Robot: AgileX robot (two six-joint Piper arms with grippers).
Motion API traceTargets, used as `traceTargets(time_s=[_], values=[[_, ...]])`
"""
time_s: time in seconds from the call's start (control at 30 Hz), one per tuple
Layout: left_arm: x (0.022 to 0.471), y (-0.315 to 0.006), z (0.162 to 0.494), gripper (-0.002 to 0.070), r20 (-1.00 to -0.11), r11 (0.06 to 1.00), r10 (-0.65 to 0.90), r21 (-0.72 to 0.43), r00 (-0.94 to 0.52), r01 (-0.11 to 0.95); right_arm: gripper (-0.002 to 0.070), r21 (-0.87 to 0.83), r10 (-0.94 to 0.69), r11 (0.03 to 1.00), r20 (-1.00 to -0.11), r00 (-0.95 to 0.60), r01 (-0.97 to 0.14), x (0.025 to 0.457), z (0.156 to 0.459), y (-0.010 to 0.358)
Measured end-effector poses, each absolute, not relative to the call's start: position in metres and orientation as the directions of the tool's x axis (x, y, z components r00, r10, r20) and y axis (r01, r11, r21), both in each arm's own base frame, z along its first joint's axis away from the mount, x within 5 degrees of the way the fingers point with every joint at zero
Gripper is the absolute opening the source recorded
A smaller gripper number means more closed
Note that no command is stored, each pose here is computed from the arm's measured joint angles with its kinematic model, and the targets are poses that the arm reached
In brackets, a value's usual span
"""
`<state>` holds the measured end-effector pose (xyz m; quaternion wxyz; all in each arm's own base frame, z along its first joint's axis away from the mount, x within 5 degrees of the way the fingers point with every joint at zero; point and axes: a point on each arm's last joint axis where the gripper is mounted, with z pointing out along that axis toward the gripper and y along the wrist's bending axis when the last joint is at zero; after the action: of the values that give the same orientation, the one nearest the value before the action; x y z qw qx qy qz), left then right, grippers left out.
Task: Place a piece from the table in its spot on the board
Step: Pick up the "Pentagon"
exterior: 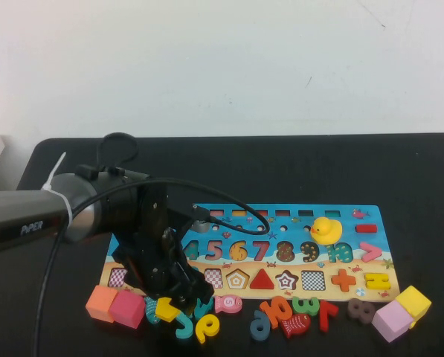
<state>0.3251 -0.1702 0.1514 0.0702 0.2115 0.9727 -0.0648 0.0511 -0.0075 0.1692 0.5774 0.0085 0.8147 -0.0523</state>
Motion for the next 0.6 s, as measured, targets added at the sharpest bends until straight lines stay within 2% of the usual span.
traceTargets(time_s=[0.5,0.6], values=[[0.328,-0.168,0.130,0.0463,-0.117,0.918,0.384,-0.059,-0.916,0.392,0.0019,-0.075,-0.047,0.994,-0.942,-0.333,0.074,0.051,0.169,-0.007],[0.328,-0.169,0.130,0.0431,-0.116,0.919,0.381,-0.058,-0.917,0.389,0.0019,-0.075,-0.047,0.994,-0.942,-0.333,0.074,0.051,0.169,-0.007]])
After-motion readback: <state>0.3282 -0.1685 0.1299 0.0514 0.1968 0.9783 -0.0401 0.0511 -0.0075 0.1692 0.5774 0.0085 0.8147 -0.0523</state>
